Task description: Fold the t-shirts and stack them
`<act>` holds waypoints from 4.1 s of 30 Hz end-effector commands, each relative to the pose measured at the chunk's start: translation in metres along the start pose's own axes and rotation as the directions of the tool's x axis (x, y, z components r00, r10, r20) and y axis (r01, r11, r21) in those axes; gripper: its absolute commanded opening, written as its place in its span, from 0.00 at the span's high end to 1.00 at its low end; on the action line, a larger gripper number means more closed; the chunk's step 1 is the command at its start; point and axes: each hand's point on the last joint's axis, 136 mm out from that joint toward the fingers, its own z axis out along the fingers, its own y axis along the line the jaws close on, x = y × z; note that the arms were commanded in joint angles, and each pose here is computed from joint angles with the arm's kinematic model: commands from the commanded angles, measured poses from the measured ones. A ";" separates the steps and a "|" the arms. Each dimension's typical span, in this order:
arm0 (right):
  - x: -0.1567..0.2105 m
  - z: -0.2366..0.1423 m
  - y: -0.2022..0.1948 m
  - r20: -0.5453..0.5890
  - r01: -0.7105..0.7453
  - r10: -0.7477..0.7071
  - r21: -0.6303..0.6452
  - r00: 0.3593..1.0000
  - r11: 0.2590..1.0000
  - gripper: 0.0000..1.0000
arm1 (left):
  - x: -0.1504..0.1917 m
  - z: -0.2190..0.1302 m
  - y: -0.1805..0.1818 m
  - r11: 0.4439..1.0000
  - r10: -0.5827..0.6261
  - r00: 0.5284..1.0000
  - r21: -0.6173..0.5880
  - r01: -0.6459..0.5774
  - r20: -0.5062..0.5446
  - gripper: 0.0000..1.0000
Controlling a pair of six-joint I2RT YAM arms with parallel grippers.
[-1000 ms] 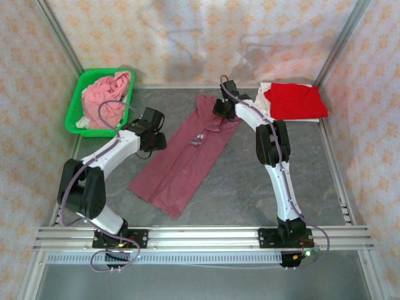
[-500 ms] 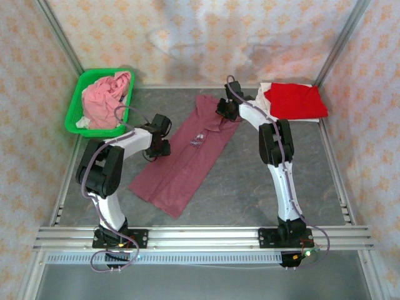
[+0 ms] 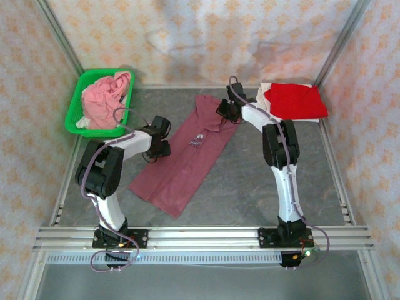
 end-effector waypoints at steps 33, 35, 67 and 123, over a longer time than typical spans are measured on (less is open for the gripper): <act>0.014 0.012 0.002 -0.054 -0.085 0.084 -0.021 0.995 0.996 0.88 | 0.007 0.007 0.011 0.999 -0.043 0.999 -0.031 0.043 -0.002 0.62; 0.011 0.010 0.004 -0.044 -0.080 0.079 -0.021 0.996 0.997 0.94 | 0.008 0.009 0.010 0.999 -0.041 0.999 -0.033 0.041 -0.008 0.62; 0.003 -0.058 -0.023 0.189 -0.279 0.293 -0.094 0.937 0.956 1.00 | 0.012 0.010 0.018 0.995 -0.079 0.997 -0.053 0.079 0.005 0.62; 0.017 -0.011 -0.019 0.038 -0.043 0.037 0.164 0.999 0.986 0.99 | -0.023 -0.004 -0.006 0.999 -0.031 0.999 0.038 0.030 0.015 0.60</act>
